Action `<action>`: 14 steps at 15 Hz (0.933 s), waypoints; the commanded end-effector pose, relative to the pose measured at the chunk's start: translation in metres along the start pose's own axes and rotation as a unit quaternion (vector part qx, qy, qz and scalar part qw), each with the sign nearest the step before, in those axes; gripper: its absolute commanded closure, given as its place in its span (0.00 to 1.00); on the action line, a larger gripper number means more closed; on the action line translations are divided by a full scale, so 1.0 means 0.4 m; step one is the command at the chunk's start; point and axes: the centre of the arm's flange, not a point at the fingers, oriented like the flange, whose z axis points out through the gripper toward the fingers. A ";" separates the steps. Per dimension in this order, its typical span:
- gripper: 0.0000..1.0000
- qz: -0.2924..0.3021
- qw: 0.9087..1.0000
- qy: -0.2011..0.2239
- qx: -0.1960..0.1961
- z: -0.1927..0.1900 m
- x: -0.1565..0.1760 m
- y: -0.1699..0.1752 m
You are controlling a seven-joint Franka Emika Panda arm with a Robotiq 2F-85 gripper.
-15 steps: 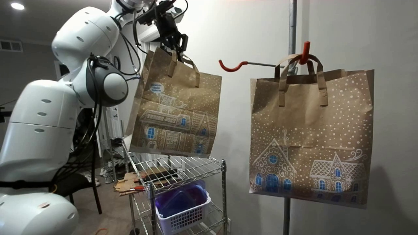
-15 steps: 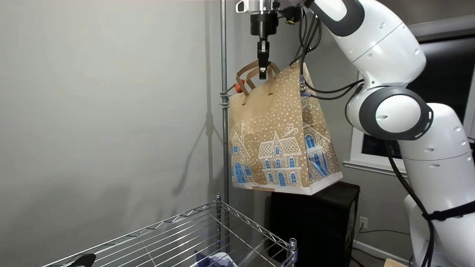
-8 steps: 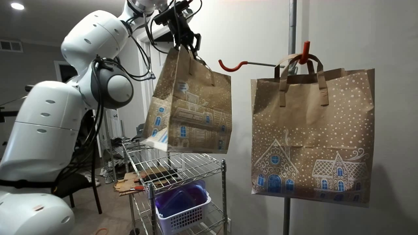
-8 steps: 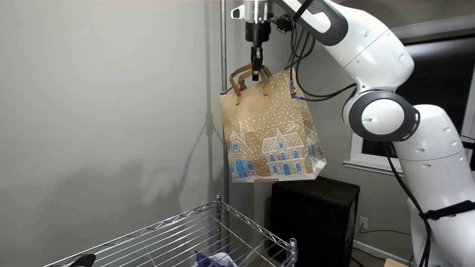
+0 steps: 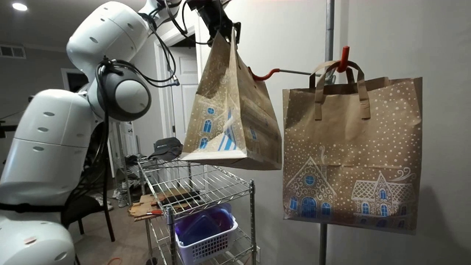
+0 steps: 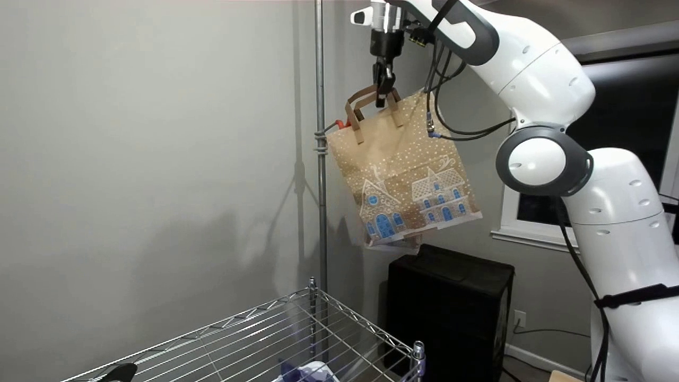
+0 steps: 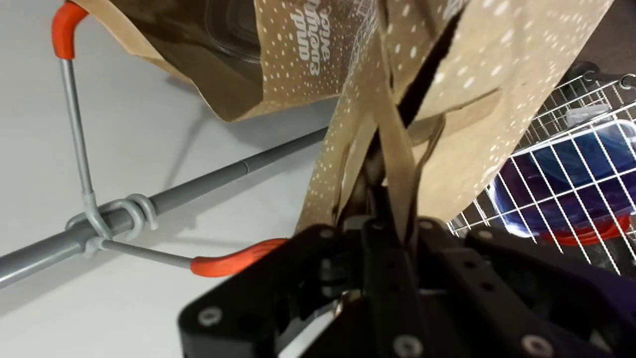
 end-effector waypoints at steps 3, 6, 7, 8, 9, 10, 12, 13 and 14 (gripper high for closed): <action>0.99 -0.016 0.998 0.056 0.027 -0.093 -0.152 0.177; 0.99 -0.045 0.995 0.071 0.060 -0.082 -0.195 0.180; 0.99 -0.056 0.993 0.074 0.067 -0.072 -0.195 0.179; 0.99 -0.070 0.991 0.077 0.078 -0.058 -0.164 0.168; 0.99 -0.086 0.989 0.083 0.091 -0.053 -0.157 0.161; 0.99 -0.098 0.986 0.086 0.103 -0.051 -0.146 0.151; 0.99 -0.124 0.980 0.090 0.129 -0.042 -0.122 0.131; 0.99 -0.133 0.978 0.087 0.134 -0.035 -0.109 0.120; 0.99 -0.138 0.977 0.084 0.137 -0.029 -0.101 0.115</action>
